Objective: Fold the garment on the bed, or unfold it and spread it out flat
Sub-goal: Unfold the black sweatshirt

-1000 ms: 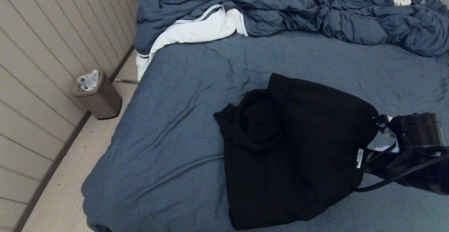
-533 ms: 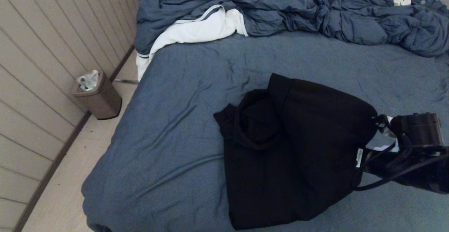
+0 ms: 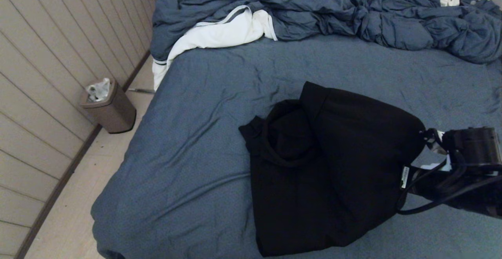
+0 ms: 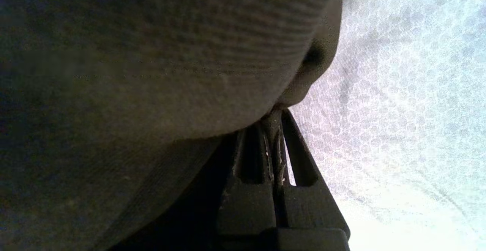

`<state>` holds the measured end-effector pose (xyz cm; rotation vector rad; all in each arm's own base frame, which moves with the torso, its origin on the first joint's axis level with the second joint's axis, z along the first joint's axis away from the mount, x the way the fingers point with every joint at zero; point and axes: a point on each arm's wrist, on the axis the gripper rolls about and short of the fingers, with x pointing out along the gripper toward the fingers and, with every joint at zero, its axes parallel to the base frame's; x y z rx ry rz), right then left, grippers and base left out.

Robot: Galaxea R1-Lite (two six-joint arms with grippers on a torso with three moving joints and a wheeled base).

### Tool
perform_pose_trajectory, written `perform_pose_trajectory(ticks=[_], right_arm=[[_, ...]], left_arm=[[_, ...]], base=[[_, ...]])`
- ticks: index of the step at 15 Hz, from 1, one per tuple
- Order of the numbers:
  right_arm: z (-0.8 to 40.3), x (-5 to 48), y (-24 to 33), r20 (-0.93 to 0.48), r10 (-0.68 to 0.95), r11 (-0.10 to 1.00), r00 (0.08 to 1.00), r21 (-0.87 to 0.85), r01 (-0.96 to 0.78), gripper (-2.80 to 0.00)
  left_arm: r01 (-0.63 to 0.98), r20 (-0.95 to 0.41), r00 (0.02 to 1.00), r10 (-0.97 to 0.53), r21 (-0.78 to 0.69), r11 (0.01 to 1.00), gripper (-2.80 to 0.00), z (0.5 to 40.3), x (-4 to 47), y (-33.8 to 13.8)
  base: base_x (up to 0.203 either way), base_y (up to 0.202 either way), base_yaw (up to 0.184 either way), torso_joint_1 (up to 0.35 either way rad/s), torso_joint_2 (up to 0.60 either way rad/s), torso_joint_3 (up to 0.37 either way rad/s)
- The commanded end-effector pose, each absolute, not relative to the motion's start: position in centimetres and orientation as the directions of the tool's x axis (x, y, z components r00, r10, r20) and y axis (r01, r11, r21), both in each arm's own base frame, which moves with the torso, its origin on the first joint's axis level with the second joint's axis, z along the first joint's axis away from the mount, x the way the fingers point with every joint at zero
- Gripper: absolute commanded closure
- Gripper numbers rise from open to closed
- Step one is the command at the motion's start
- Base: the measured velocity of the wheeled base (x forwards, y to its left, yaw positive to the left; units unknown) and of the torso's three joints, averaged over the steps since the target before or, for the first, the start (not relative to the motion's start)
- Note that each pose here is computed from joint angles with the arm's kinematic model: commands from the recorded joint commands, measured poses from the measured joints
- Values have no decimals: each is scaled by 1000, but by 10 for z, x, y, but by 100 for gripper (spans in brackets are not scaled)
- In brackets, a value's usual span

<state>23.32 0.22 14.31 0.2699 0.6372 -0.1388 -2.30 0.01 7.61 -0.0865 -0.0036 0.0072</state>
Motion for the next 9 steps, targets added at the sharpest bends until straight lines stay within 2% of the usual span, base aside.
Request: perform_pose_trajectory(ticks=[1,9], right_arm=[[146,232,3,-591,-45,956,805,209,207,0],[150,230,-3,-579,-54,954,814,212,214,0]], left_arm=[[-7,3,1000,8,-87,996,0,76,-23,0],[-7,3,1000,8,-87,996,0,76,-23,0]], base=[[0,0,0,0,0,0],[0,0,0,0,0,0]])
